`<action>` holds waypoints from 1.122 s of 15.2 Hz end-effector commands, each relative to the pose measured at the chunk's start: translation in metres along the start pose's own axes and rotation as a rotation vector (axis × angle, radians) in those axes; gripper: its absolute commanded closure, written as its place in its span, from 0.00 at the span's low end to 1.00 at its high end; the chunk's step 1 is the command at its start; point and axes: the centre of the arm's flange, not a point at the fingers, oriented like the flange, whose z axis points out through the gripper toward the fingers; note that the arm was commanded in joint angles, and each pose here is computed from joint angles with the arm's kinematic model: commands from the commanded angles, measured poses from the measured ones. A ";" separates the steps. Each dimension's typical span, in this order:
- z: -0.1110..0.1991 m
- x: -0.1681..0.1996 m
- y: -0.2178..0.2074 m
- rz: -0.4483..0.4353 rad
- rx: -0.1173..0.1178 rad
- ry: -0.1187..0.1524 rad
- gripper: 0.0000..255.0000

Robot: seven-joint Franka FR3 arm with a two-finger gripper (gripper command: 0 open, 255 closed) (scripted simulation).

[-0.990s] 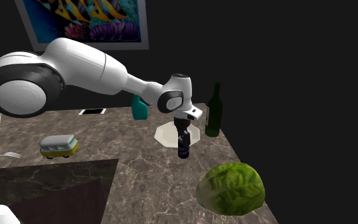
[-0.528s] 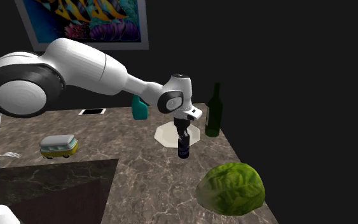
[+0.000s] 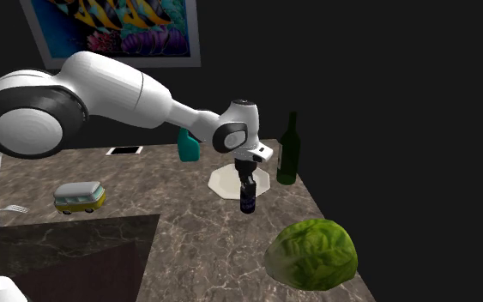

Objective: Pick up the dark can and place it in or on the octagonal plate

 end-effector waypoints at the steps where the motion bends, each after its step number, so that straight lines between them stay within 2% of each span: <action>1: 0.000 0.000 0.000 -0.001 0.000 -0.001 1.00; 17: -0.084 0.004 -0.002 -0.001 0.000 -0.001 1.00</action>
